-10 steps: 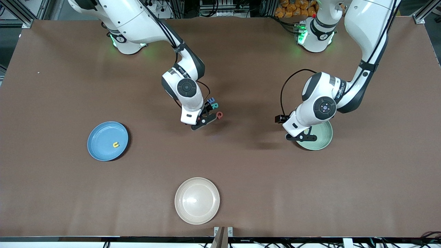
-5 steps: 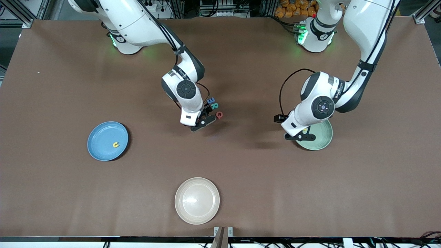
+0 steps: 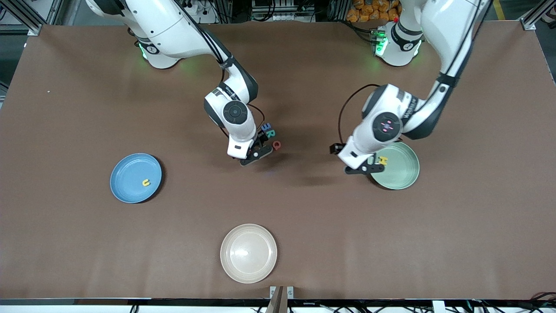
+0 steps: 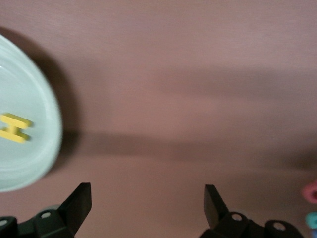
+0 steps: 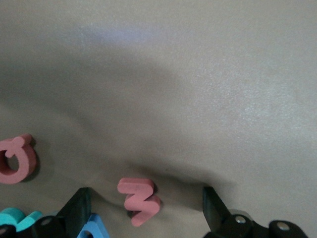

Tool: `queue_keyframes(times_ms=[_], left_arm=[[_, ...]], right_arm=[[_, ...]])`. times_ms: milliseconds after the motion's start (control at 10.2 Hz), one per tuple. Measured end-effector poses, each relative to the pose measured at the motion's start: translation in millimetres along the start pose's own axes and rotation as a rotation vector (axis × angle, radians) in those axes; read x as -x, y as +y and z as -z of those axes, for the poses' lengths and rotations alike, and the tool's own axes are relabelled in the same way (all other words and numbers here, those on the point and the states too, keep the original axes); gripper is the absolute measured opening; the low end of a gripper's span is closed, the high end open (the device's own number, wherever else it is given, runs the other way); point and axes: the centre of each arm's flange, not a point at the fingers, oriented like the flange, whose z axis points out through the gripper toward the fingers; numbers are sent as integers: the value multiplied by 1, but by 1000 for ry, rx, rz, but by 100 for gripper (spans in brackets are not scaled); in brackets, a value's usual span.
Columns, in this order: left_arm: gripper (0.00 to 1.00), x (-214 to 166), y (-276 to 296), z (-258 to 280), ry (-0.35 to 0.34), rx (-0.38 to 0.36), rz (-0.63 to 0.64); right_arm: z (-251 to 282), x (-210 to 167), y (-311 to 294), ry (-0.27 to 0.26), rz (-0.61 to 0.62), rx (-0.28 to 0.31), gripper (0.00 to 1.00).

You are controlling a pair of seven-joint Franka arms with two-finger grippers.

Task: Sort upper and lower case letters into plates
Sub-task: 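Grasp the pink m with the right gripper while the left gripper reaches letters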

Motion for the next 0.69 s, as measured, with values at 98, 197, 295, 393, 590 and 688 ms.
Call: queue_keyframes(times_ms=[98,197,295,393,590,688], left_arm=[[100,7,17,1,6,3,13],[100,8,23,0,6,5,19],[100,6,22,0,6,5,24],[100,3,20,1,8,7,29],[100,0,22,2,11,12,30],[100,0,23,2,11,13,30]], right_arm=[[1,0,-1,0,1,1,100],[1,0,-1,-1,3,4,100],[1,0,-1,0,5,8,100],[1,1,-1,0,6,12,100],[4,0,-1,6,2,18,86],[9,-1,-1,9,-5,18,74]])
